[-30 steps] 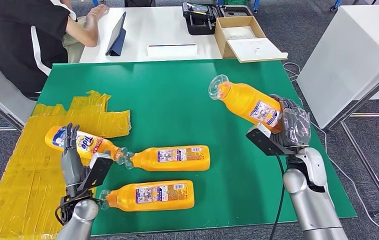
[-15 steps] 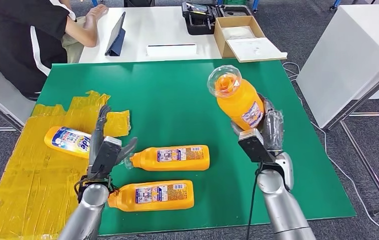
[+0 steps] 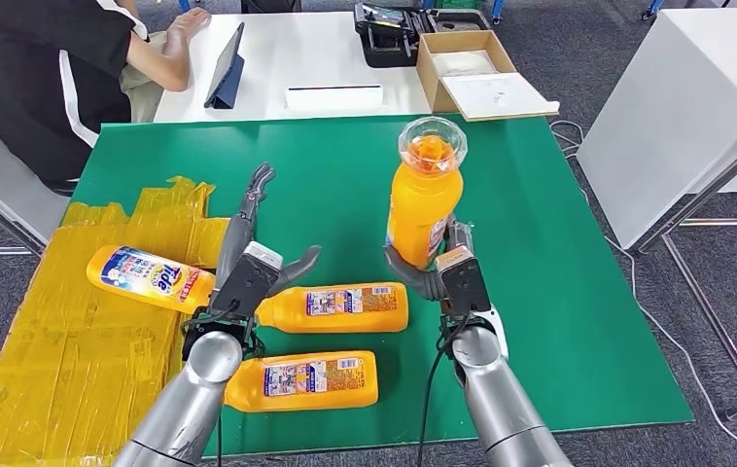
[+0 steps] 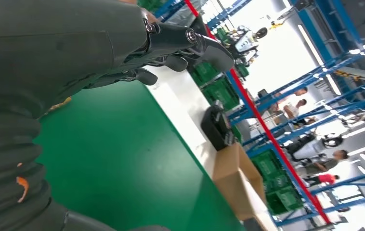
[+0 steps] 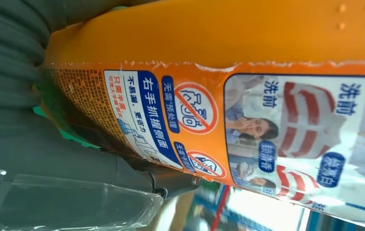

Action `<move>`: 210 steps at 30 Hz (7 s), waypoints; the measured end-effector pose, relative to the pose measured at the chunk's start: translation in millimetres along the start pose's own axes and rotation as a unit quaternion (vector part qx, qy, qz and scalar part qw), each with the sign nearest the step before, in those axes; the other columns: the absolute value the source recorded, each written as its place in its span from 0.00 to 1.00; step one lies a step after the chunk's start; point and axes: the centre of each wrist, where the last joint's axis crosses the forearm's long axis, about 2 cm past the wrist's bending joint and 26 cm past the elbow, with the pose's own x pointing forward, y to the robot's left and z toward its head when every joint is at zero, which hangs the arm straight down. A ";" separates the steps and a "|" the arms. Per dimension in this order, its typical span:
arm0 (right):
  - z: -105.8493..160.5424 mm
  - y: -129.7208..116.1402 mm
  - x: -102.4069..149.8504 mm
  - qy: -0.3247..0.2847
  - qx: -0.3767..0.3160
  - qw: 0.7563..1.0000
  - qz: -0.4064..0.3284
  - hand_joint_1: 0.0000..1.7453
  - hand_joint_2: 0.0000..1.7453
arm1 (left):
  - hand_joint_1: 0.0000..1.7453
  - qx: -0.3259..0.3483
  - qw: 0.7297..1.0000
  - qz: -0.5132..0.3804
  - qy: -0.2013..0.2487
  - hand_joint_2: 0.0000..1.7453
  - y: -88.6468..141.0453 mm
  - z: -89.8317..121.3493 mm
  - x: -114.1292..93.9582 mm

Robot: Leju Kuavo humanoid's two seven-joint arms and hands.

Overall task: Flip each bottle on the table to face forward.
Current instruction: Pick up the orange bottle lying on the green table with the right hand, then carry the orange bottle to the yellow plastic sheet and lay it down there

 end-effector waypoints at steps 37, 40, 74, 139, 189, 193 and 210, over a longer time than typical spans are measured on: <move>-24.9 36.0 -12.0 0.039 0.032 0.998 0.031 1.00 1.00 | 0.00 0.004 1.000 0.021 -0.013 1.00 -3.3 -13.2 5.0; -31.7 31.1 -10.9 0.036 0.015 0.999 0.038 1.00 1.00 | 0.00 0.001 0.999 0.032 -0.010 1.00 -3.9 -13.3 5.1; -21.8 49.7 -10.3 0.031 0.076 0.992 0.097 1.00 1.00 | 0.00 -0.067 0.983 0.171 0.016 1.00 -15.0 -17.5 21.5; -17.5 99.5 -8.5 0.034 0.151 0.983 0.099 0.21 1.00 | 1.00 0.024 0.976 0.215 0.012 1.00 -3.2 -7.1 7.5; 11.3 -71.9 59.3 -0.135 -0.008 0.927 0.349 0.00 1.00 | 1.00 0.118 0.787 -0.603 0.052 1.00 128.5 46.2 -70.0; 13.4 -67.5 58.9 -0.130 0.000 0.927 0.352 0.00 1.00 | 1.00 0.078 0.789 -0.607 0.065 1.00 120.0 56.2 -84.7; 23.9 -57.6 51.5 -0.109 0.026 0.928 0.354 0.00 1.00 | 1.00 0.001 0.774 -0.611 0.168 1.00 119.3 70.1 -122.1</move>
